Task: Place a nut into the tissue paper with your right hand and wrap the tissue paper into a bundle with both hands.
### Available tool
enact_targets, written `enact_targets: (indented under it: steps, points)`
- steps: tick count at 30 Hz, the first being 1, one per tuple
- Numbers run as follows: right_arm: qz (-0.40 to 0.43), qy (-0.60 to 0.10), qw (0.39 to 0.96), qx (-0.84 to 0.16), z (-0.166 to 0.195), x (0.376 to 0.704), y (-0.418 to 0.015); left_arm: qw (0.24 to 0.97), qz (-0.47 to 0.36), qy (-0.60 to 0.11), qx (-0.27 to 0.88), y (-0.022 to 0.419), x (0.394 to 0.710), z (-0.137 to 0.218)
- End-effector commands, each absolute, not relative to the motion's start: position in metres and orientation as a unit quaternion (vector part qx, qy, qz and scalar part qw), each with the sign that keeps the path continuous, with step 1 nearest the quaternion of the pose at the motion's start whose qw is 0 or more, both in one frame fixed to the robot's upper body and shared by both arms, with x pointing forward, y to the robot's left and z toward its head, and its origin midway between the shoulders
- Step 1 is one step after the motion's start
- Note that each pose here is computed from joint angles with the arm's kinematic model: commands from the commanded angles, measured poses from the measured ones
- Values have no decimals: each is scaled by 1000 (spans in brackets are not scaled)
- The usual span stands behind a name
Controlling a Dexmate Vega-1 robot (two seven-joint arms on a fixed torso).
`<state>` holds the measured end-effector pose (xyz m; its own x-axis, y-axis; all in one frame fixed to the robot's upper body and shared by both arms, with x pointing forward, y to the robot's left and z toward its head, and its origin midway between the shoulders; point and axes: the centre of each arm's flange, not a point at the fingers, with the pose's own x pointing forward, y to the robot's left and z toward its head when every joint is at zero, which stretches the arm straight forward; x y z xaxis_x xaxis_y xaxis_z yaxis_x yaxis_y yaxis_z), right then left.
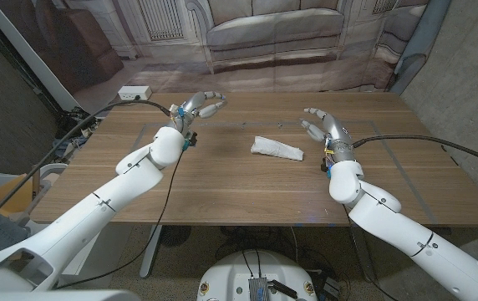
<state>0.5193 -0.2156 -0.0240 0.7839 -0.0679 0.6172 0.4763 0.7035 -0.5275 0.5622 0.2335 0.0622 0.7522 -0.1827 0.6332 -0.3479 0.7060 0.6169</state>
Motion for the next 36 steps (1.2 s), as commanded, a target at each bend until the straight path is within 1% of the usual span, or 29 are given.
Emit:
enact_targets:
  steps: [1, 5, 10, 14, 20, 26, 31, 36]
  points:
    - [-130, -328, 904, -241, -21, 510, -224, 900, 41, -347, 260, 279, 557, 53]
    - [-118, -336, 912, -205, -25, 509, -226, 913, 19, -338, 228, 290, 561, 47]
    - [-72, -347, 921, -163, -33, 515, -234, 928, -15, -324, 184, 304, 567, 37]
    - [-52, -354, 924, -135, -39, 521, -237, 932, -25, -322, 164, 317, 575, 29]
    - [-28, -346, 931, -110, -42, 527, -241, 935, -37, -325, 134, 334, 578, 19]
    - [8, -330, 943, -50, -49, 535, -248, 937, -52, -333, 97, 344, 579, 10]
    - [25, -319, 947, -8, -56, 540, -254, 940, -63, -331, 60, 348, 583, 1]
    - [28, -309, 951, 4, -60, 539, -257, 941, -71, -329, 45, 345, 584, -5]
